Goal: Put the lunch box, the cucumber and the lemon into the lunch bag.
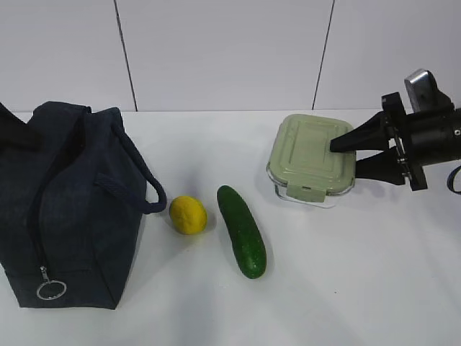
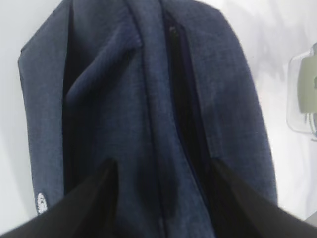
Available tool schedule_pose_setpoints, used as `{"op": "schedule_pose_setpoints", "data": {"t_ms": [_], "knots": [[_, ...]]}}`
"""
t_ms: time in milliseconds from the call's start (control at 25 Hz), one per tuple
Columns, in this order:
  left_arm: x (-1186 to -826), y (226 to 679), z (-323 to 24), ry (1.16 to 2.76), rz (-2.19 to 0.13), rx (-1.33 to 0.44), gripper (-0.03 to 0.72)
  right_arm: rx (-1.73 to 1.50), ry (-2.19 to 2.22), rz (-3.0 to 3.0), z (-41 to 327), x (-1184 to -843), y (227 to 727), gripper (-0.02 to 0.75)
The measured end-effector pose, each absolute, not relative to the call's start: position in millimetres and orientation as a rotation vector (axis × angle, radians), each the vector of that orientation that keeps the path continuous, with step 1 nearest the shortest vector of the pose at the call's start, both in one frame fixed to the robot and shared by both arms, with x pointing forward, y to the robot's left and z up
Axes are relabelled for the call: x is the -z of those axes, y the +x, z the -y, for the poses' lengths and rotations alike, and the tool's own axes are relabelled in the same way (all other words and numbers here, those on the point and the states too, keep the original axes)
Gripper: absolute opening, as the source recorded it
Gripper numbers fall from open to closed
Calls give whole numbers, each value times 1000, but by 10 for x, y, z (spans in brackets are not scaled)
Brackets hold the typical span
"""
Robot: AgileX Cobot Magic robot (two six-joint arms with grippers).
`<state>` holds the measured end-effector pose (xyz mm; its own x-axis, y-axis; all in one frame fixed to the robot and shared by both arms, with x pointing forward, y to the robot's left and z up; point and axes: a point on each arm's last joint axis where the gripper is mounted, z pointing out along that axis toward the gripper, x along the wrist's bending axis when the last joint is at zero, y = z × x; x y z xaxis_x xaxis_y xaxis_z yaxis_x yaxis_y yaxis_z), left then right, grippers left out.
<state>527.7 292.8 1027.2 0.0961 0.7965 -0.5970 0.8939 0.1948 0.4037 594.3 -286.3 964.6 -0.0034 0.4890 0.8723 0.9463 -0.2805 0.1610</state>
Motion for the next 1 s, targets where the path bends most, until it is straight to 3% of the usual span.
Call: {"op": "schedule_pose_setpoints", "data": {"t_ms": [160,280,520,600,1000], "knots": [[-10196,5302,-2927,1616,-1716,200,393,1234,-1759,1514,2741,-9715,5992,391],[-10196,5306,-2923,1608,-1716,206,338,1226,-1734,1527,2637,-9761,6016,391],[-10197,5306,-2922,1606,-1715,207,59,1256,-1697,1496,2483,-9893,6086,391],[-10197,5306,-2922,1608,-1713,206,4,1266,-1703,1459,2453,-9960,6127,391],[-10258,5286,-2917,1601,-1698,183,-6,1275,-1631,1446,2073,-10335,6254,391]]}}
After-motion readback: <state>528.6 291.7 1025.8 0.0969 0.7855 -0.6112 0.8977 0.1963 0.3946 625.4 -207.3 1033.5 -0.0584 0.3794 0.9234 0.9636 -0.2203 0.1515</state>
